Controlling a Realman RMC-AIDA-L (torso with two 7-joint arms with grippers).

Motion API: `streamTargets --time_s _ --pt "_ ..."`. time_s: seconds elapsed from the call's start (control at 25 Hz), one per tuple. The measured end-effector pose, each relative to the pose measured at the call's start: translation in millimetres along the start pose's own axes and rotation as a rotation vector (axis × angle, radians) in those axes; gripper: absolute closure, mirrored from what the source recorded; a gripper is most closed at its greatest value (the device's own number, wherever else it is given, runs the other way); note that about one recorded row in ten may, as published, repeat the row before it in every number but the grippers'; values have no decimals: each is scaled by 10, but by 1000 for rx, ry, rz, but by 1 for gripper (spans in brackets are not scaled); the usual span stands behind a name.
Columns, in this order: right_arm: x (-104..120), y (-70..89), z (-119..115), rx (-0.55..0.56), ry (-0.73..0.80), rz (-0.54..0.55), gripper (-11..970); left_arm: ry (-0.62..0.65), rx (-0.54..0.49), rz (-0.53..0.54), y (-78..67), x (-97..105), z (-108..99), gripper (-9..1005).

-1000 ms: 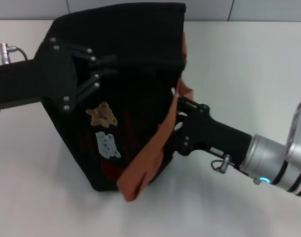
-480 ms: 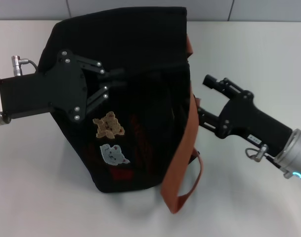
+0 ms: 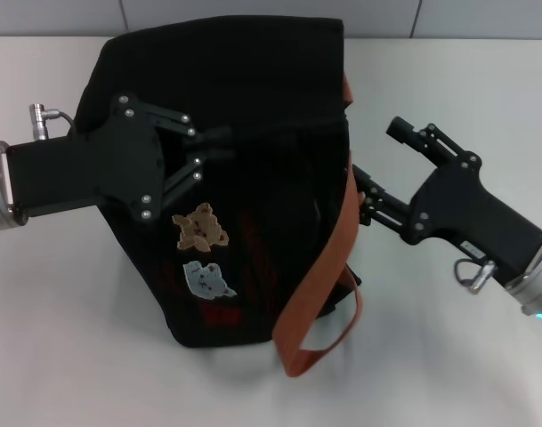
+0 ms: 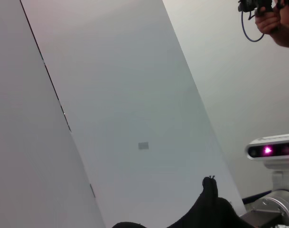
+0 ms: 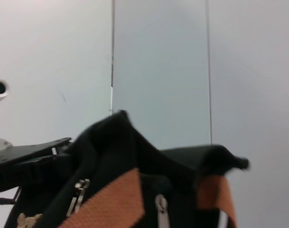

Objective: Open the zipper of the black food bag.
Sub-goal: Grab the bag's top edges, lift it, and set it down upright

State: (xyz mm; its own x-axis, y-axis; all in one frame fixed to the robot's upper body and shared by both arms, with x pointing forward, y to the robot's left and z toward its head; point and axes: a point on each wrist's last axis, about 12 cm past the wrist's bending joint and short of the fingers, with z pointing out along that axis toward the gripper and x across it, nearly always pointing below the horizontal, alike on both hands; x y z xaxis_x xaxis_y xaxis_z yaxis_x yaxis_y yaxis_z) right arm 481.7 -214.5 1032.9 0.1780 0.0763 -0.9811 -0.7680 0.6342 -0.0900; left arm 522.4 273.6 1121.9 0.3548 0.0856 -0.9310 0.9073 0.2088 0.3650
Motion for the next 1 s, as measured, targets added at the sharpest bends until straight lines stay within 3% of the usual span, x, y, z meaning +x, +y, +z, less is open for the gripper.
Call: streamTargets --time_s 0.32,0.72,1.0 --pt "5 245 113 29 -44 -161 224 -12 6 -13 -34 32 38 890" --pt "15 330 135 135 -39 -256 236 -22 4 -31 -67 51 43 881" --pt "22 362 117 142 -32 -313 245 -22 5 -36 -79 59 43 874"
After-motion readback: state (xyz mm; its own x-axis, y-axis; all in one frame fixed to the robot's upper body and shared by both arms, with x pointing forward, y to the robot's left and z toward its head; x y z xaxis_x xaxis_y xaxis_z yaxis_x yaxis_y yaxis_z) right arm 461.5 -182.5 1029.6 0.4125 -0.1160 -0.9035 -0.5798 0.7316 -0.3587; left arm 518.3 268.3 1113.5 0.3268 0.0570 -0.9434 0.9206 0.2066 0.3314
